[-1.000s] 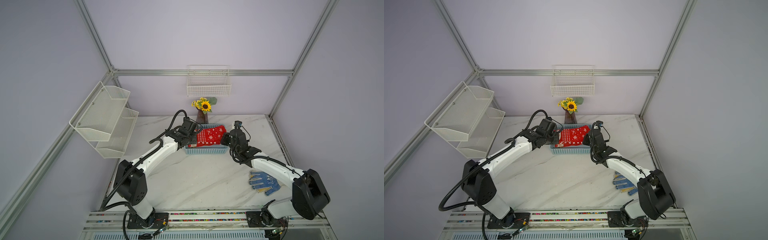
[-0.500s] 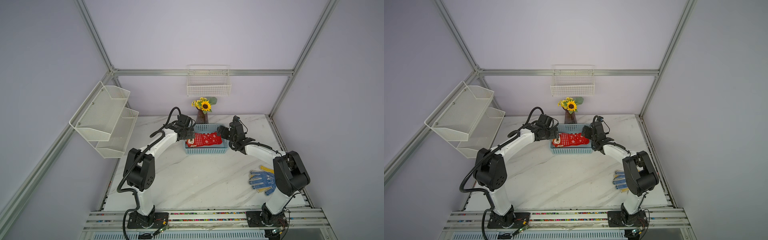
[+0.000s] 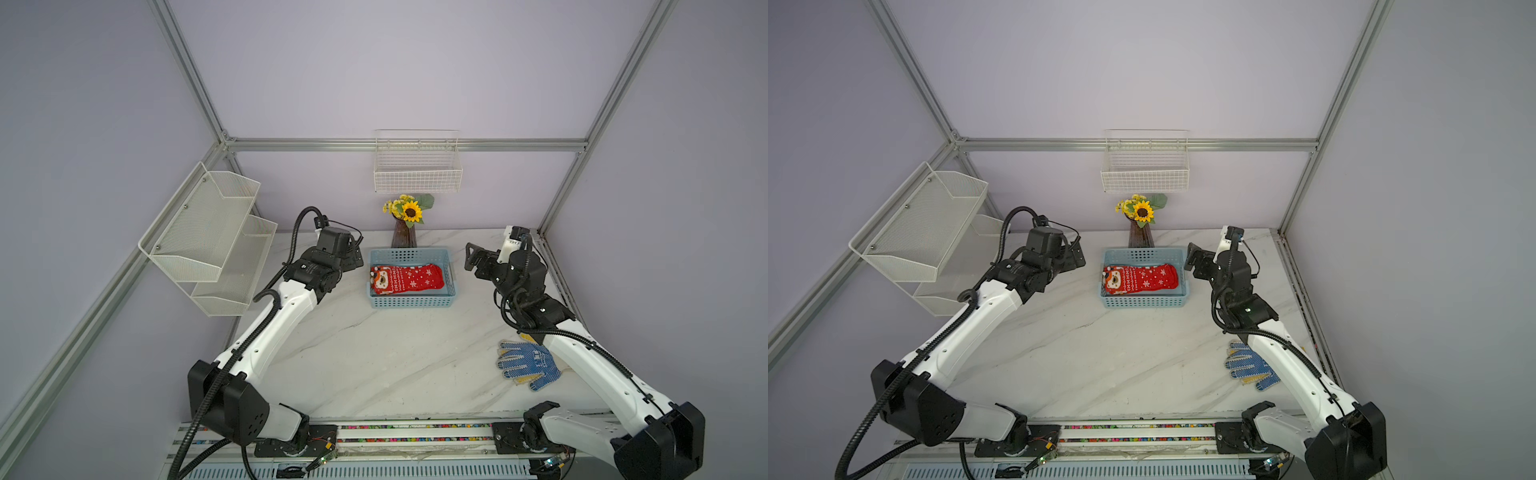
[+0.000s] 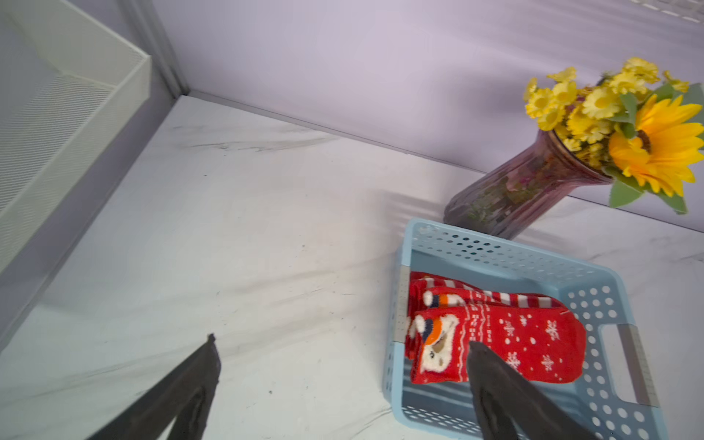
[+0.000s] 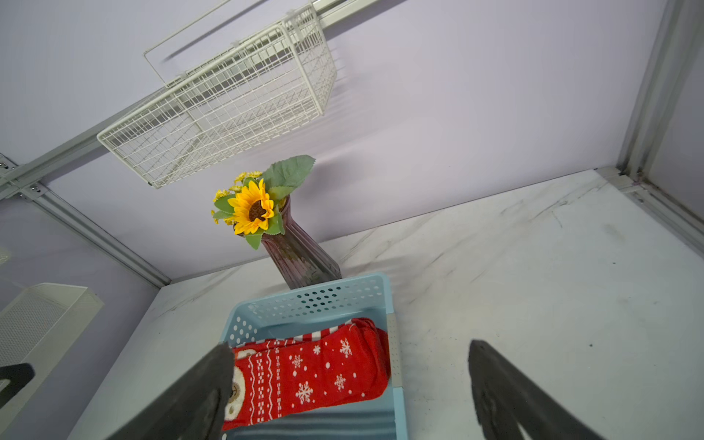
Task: Place the socks together as a pair
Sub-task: Reset both arms
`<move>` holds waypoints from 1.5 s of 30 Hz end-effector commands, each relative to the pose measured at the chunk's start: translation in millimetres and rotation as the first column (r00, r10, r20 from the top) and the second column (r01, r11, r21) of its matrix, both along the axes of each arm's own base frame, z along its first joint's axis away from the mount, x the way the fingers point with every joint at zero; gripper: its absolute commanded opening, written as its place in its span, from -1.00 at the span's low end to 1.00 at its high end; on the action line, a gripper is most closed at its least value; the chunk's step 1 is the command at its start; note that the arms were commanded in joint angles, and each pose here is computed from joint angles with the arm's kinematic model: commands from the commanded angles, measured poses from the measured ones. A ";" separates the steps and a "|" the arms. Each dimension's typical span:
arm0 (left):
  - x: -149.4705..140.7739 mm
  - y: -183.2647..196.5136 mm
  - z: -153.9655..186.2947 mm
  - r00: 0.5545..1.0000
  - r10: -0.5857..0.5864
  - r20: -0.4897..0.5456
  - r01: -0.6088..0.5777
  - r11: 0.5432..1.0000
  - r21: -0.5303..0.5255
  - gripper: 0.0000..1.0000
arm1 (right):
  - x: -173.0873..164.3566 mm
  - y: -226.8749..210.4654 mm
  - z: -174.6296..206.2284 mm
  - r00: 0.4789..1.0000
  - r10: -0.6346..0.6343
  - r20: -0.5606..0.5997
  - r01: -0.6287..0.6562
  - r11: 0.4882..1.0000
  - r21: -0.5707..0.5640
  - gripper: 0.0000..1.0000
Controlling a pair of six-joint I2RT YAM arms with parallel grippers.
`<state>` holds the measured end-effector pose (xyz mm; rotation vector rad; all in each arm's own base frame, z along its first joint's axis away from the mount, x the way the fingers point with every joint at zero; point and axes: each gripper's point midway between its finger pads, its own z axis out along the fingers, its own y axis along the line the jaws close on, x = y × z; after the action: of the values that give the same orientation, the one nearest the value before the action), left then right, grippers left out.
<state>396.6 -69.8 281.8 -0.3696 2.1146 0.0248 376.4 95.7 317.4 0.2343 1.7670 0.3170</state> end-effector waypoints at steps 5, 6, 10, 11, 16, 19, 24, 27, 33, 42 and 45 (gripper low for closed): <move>-40.8 78.0 -29.0 0.962 0.254 0.096 -0.271 0.920 0.284 1.00 | -30.8 -50.5 -51.3 0.986 -0.164 0.021 0.163 0.944 -0.287 0.94; -45.8 88.1 -35.8 0.951 0.292 0.103 -0.310 0.896 0.318 1.00 | -32.9 -52.4 -58.3 0.986 -0.162 0.041 0.167 0.934 -0.315 0.95; -61.5 120.8 -62.6 0.905 0.411 0.109 -0.415 0.798 0.438 1.00 | -34.6 -65.8 -83.3 0.969 -0.231 0.088 0.247 0.913 -0.325 0.95; -64.7 127.4 -70.5 0.895 0.432 0.108 -0.432 0.781 0.451 1.00 | -32.9 -66.9 -90.0 0.967 -0.238 0.087 0.254 0.906 -0.339 0.94; -71.4 141.9 -100.4 0.893 0.438 0.103 -0.437 0.790 0.430 1.00 | -21.7 -72.1 -113.2 0.961 -0.263 0.086 0.276 0.875 -0.397 0.95; -70.8 145.8 -110.2 0.904 0.401 0.149 -0.424 0.793 0.437 1.00 | -13.8 -83.8 -125.9 0.952 -0.296 0.081 0.303 0.868 -0.393 0.94; -63.3 142.9 -132.6 0.914 0.311 0.260 -0.395 0.828 0.397 1.00 | 2.5 -104.0 -155.9 0.949 -0.311 0.054 0.308 0.877 -0.367 0.95; -50.3 133.7 -131.5 0.935 0.230 0.268 -0.326 0.854 0.406 1.00 | 7.6 -116.0 -175.1 0.936 -0.350 0.029 0.339 0.877 -0.340 0.94; -28.0 120.4 -127.4 0.941 0.078 0.330 -0.208 0.901 0.380 0.99 | 22.3 -111.5 -179.7 0.947 -0.311 0.081 0.320 0.889 -0.327 0.95; -17.0 123.5 -159.7 0.936 0.008 0.352 -0.097 0.967 0.236 1.00 | 43.5 -95.8 -213.3 0.980 -0.192 0.059 0.200 0.924 -0.325 0.94; -1.2 123.3 -168.3 0.966 0.011 0.259 -0.082 0.961 0.266 1.00 | 50.3 -101.0 -218.3 0.977 -0.210 0.025 0.207 0.924 -0.321 0.94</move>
<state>372.1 64.8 84.4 -0.2685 1.8871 0.3496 411.8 -7.5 76.2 0.1830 1.8154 -0.1733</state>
